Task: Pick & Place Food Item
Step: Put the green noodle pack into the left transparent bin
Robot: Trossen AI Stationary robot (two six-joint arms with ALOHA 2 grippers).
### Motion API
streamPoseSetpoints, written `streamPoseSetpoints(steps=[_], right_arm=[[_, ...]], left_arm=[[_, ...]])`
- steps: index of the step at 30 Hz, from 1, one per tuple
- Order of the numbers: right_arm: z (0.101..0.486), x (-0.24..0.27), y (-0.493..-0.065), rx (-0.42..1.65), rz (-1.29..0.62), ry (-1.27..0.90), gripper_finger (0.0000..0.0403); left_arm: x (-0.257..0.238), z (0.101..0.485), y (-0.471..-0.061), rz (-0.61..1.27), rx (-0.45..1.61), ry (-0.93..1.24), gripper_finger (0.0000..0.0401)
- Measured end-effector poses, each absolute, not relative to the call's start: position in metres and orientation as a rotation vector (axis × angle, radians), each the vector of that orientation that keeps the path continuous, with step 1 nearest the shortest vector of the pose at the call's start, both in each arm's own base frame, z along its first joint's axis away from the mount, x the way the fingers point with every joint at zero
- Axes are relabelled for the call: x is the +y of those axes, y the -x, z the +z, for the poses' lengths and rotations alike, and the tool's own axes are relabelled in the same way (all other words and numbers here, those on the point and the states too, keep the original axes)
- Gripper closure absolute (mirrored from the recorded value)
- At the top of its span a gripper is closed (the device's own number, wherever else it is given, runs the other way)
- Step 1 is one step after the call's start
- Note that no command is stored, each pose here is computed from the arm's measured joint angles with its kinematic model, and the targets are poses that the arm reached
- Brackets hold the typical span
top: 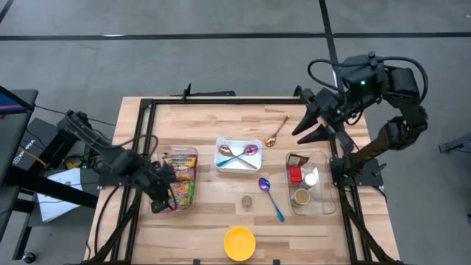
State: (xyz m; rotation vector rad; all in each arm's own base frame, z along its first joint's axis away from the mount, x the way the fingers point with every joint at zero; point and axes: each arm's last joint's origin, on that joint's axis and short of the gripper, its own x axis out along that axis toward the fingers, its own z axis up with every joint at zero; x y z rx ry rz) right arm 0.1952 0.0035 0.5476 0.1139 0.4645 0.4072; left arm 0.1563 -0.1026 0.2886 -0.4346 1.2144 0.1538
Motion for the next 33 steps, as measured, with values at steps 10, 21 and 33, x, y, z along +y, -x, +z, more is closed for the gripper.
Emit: streamPoseSetpoints(steps=[10,21,33], right_arm=[[0.547,0.011,-0.197,0.469,0.447,-0.093,0.0281],[0.546,0.010,-0.198,0.471,0.447,-0.090,0.0281],[0.545,0.010,-0.197,0.483,0.447,-0.093,0.0281]], left_arm=[[-0.102,0.271,-0.158,0.196,1.280,0.397,0.0187],[-0.102,0.262,-0.156,0.193,1.310,0.396,0.0340],[-0.101,0.269,-0.156,0.199,1.276,0.402,0.0399]])
